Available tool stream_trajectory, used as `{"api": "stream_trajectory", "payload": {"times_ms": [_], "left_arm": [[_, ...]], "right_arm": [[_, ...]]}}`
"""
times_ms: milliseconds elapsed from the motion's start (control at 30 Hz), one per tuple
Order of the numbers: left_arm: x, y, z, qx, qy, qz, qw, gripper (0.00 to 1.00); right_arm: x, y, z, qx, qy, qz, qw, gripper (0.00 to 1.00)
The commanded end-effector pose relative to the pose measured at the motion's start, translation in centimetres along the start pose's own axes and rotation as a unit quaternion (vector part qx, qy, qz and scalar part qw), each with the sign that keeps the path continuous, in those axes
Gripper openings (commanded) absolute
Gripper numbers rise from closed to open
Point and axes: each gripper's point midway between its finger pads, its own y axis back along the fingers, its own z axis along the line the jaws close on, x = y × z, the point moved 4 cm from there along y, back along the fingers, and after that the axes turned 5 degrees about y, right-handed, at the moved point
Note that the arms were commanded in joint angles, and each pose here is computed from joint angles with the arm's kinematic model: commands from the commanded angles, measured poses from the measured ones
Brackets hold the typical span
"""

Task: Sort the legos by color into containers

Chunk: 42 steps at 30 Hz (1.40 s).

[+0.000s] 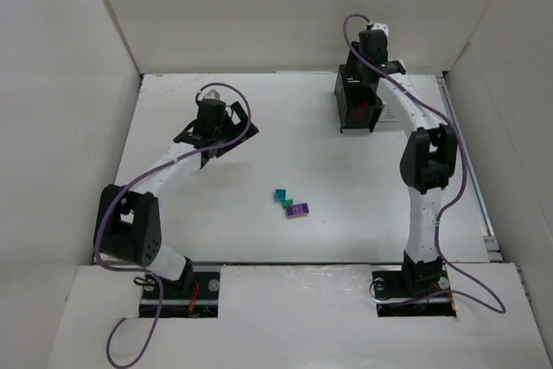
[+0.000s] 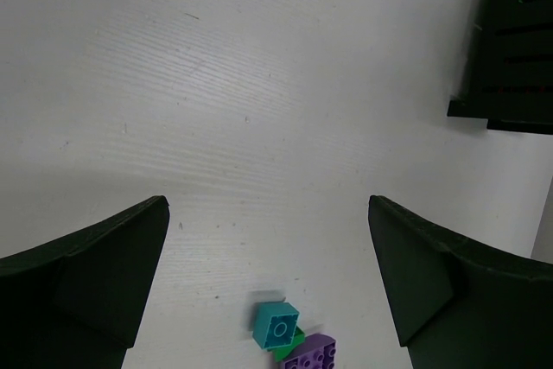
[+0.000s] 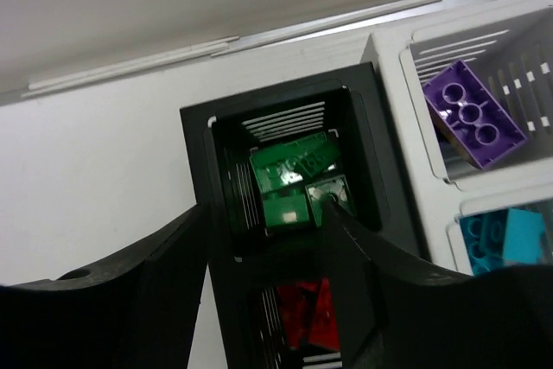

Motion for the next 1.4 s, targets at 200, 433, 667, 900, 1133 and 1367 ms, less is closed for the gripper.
{"api": "stream_trajectory", "payload": {"times_ms": [200, 433, 667, 900, 1133, 1367], "left_arm": [[-0.9, 6.0, 0.2, 0.025, 0.007, -0.063, 0.998, 1.0], [1.7, 9.4, 3.0, 0.018, 0.021, -0.057, 0.998, 1.0], [3.8, 11.8, 4.9, 0.029, 0.036, -0.058, 0.997, 1.0], [4.7, 13.4, 5.8, 0.031, 0.046, -0.059, 0.997, 1.0], [4.8, 14.9, 6.4, 0.032, 0.058, -0.077, 0.995, 1.0], [4.5, 15.3, 6.3, 0.039, 0.059, -0.088, 0.994, 1.0]], "right_arm": [[-0.8, 14.5, 5.2, -0.139, 0.115, -0.055, 0.982, 0.6], [12.8, 21.7, 11.0, -0.253, 0.23, 0.042, 0.939, 0.62], [23.3, 28.0, 15.0, -0.395, 0.286, 0.085, 0.869, 0.67], [28.2, 28.4, 17.0, -0.376, 0.313, 0.118, 0.864, 0.69], [29.7, 25.5, 16.9, -0.279, 0.295, 0.129, 0.905, 0.69], [30.7, 24.4, 17.2, -0.253, 0.283, 0.142, 0.914, 0.69]]}}
